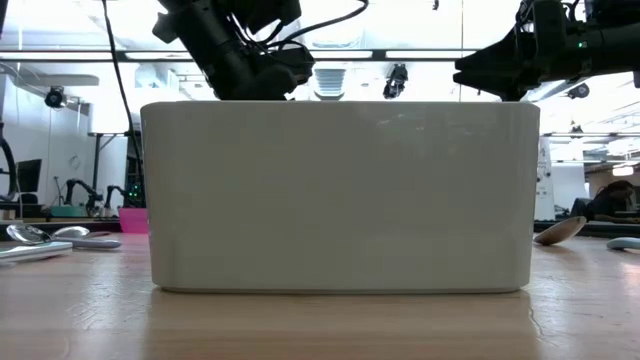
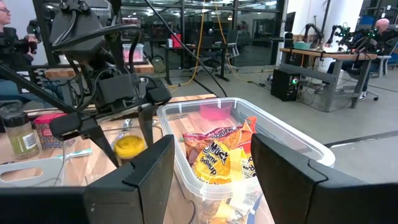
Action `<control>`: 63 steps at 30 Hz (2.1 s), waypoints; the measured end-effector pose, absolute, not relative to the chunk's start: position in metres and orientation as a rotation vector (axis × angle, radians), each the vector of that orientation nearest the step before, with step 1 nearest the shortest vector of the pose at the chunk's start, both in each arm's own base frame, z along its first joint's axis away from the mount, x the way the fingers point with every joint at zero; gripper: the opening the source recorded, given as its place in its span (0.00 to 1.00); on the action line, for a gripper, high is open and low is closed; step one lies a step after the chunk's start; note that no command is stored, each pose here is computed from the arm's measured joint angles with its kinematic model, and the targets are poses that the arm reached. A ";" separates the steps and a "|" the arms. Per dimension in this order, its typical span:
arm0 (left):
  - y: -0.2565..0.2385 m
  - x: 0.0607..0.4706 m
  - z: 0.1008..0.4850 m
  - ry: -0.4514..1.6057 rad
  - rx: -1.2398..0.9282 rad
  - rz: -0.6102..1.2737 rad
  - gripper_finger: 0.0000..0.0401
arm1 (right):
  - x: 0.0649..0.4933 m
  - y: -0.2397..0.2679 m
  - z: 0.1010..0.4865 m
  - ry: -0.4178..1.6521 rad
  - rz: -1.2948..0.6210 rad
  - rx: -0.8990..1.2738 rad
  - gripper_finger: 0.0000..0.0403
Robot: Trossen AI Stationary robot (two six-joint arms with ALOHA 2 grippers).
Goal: Pick & Place Food Item
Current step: Put the yellow spice bottle into the transparent bin, then put the red spice can into the transparent bin
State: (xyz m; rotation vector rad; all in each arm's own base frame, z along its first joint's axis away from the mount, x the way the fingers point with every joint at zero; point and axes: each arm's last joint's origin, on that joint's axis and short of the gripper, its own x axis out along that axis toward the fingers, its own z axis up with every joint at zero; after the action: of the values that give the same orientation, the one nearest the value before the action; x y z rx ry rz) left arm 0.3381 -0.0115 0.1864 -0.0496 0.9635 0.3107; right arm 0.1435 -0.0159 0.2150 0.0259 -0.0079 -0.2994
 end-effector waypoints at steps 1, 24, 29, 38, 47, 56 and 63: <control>-0.012 0.338 0.186 0.964 -0.050 0.310 0.73 | 0.143 -0.016 0.215 -0.008 -0.300 0.026 0.52; -0.013 0.333 0.200 0.930 -0.086 0.277 0.91 | 0.143 -0.016 0.215 -0.008 -0.300 0.026 0.52; -0.019 0.330 0.218 0.844 -0.058 0.227 0.91 | 0.143 -0.016 0.215 -0.008 -0.299 0.026 0.52; -0.032 0.300 0.259 0.695 -0.049 0.163 0.91 | 0.144 -0.016 0.215 -0.006 -0.300 0.026 0.52; -0.043 0.248 0.269 0.679 -0.171 0.182 0.91 | 0.144 -0.016 0.215 -0.006 -0.300 0.026 0.52; -0.063 0.209 0.265 0.736 -0.256 0.315 0.91 | 0.144 -0.016 0.215 -0.006 -0.300 0.026 0.52; -0.074 0.197 0.262 0.759 -0.342 0.387 0.91 | 0.144 -0.016 0.215 -0.007 -0.300 0.026 0.52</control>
State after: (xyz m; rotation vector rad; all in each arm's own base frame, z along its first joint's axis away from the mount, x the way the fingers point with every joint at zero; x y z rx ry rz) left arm 0.1975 -0.0738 0.2619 -0.3423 0.7587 0.3869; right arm 0.1436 -0.0159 0.2148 0.0258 -0.0067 -0.2998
